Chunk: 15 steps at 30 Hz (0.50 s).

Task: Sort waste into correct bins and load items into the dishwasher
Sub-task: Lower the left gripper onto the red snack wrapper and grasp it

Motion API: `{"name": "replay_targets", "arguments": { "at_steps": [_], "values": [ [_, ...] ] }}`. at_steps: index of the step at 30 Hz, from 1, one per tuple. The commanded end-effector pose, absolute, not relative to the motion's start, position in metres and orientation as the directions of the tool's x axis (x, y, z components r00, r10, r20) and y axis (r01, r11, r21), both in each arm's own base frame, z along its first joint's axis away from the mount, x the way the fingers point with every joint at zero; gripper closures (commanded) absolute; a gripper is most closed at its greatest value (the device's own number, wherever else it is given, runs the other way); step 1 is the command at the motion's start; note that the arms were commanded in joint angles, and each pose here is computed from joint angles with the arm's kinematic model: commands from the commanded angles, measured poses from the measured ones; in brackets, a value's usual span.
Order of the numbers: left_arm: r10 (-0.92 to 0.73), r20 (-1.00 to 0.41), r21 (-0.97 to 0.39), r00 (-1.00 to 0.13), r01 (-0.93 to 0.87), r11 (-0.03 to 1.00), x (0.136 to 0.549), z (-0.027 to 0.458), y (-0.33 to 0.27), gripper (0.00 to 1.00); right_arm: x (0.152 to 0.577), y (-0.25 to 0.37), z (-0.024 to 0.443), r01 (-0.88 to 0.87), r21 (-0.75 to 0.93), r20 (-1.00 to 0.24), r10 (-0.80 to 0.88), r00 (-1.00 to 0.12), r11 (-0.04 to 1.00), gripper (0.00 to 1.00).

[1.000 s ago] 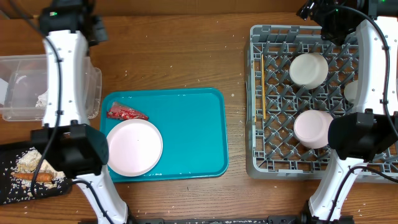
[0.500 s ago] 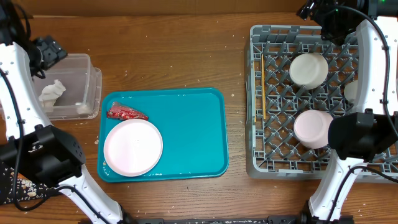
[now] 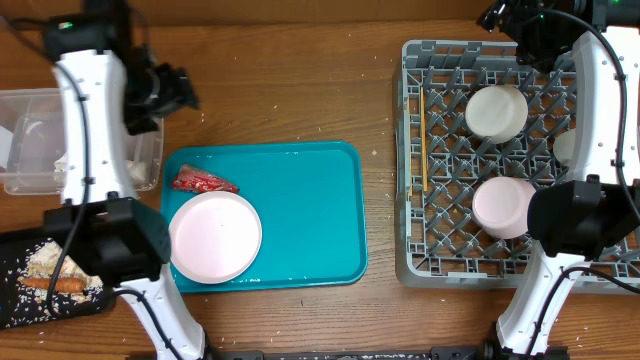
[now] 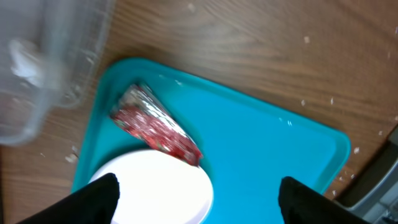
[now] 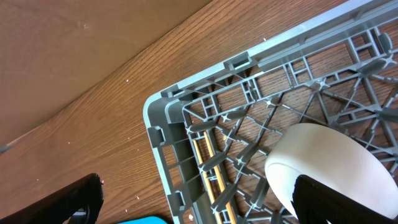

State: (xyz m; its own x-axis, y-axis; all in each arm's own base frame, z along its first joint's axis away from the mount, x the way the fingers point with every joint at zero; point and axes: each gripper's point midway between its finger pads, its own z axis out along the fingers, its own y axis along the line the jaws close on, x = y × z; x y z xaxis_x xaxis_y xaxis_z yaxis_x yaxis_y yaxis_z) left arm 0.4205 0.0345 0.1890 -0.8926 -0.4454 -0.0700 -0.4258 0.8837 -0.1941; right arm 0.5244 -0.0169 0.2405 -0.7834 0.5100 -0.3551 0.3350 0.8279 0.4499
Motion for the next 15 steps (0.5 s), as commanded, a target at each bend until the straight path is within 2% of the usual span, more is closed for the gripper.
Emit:
{"name": "replay_targets", "arguments": {
  "at_steps": [1, 5, 10, 15],
  "values": [
    [-0.556, -0.028, -0.141, -0.831, -0.547, 0.825, 0.418, 0.179, 0.021, 0.07, 0.522, -0.016, 0.267, 0.311, 0.47, -0.402, 0.514, -0.758, 0.826, 0.0],
    [-0.623, -0.018, -0.084, -0.782, -0.62, 0.78, 0.414, 0.169, 0.009, 0.0, 0.522, -0.016, 0.267, 0.311, 0.47, -0.402, 0.514, -0.758, 0.826, 0.0],
    [-0.746, -0.02, 0.073, -0.665, -0.745, 0.663, 0.395, 0.143, 0.02, 0.0, 0.522, -0.016, 0.267, 0.31, 0.47, -0.402, 0.514, -0.758, 0.826, 0.0],
    [-0.794, -0.027, 0.109, -0.607, -0.791, 0.602, 0.392, 0.109, 0.026, 0.0, 0.522, -0.016, 0.267, 0.311, 0.47, -0.402, 0.514, -0.758, 0.826, 0.0]
  ]
}}
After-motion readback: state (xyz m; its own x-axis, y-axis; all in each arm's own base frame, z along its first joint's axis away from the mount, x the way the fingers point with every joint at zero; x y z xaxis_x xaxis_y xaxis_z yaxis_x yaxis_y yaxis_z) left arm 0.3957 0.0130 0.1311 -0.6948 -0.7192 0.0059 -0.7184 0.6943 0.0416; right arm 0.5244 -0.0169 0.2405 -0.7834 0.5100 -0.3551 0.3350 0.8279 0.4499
